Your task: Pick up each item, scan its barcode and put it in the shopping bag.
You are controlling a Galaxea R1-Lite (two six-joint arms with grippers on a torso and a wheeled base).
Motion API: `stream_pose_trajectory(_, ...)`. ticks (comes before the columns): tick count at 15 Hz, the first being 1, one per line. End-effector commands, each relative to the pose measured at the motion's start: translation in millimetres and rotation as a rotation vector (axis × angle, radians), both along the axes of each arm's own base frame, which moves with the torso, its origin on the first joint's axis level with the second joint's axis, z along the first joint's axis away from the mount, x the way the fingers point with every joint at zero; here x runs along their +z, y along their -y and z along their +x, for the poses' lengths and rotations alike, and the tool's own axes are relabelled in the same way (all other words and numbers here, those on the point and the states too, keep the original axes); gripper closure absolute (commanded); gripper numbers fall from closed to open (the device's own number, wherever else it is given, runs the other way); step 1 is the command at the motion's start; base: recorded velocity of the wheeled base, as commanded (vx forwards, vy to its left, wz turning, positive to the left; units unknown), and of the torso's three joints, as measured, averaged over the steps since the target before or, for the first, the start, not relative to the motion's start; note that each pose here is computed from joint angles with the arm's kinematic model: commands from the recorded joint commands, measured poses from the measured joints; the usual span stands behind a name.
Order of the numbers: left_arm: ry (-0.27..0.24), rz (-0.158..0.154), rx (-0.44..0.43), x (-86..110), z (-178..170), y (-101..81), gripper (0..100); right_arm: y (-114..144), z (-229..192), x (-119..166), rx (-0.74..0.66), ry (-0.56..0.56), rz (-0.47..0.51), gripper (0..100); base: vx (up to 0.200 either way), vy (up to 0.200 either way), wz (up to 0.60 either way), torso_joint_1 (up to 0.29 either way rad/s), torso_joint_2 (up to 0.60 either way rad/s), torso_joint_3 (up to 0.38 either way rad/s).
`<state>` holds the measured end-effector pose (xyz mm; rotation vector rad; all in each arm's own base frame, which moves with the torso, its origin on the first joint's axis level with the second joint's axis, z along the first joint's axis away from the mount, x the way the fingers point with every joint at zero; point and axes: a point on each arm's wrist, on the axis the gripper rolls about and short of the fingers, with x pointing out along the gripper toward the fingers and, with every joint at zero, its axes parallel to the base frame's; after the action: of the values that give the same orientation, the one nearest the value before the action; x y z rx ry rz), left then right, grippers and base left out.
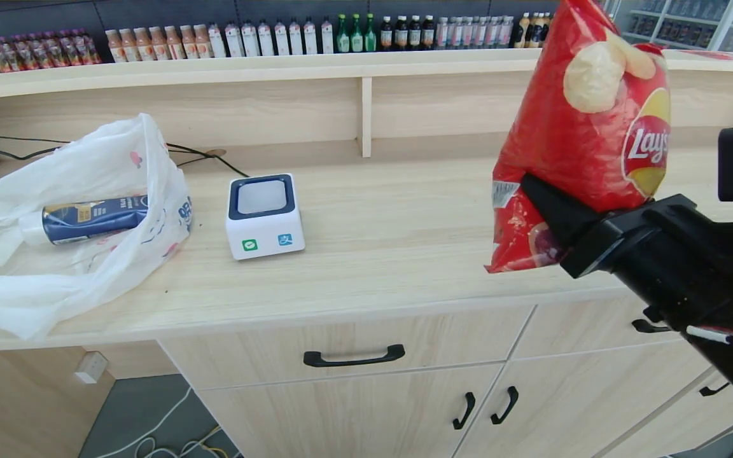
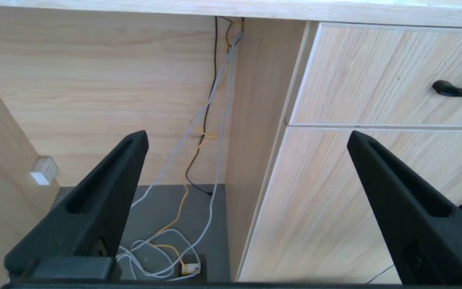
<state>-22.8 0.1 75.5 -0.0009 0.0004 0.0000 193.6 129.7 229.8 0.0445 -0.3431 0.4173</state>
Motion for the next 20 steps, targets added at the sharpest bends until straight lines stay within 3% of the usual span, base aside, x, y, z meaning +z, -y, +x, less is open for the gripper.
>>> stream_pose_trajectory(1,0.0,-0.002,0.002,0.0,0.0,0.0,0,11.7,26.2,-6.8,-0.078,0.025,0.015,100,0.0,0.0,0.0,0.0,0.0,0.0)
stream_pose_trajectory(3,0.0,-0.002,0.002,0.0,0.0,0.0,0,12.0,35.1,-5.7,-0.094,0.069,0.034,100,0.0,0.0,0.0,0.0,0.0,0.0)
stream_pose_trajectory(8,0.0,-0.002,0.002,0.0,0.0,0.0,0,13.3,35.6,-11.7,-0.134,0.081,-0.032,100,0.0,0.0,0.0,0.0,0.0,0.0)
stream_pose_trajectory(20,0.0,-0.002,0.002,0.0,0.0,0.0,0,21.0,18.8,-16.4,-0.106,0.065,-0.005,100,0.0,0.2,0.0,0.004,0.0,0.002)
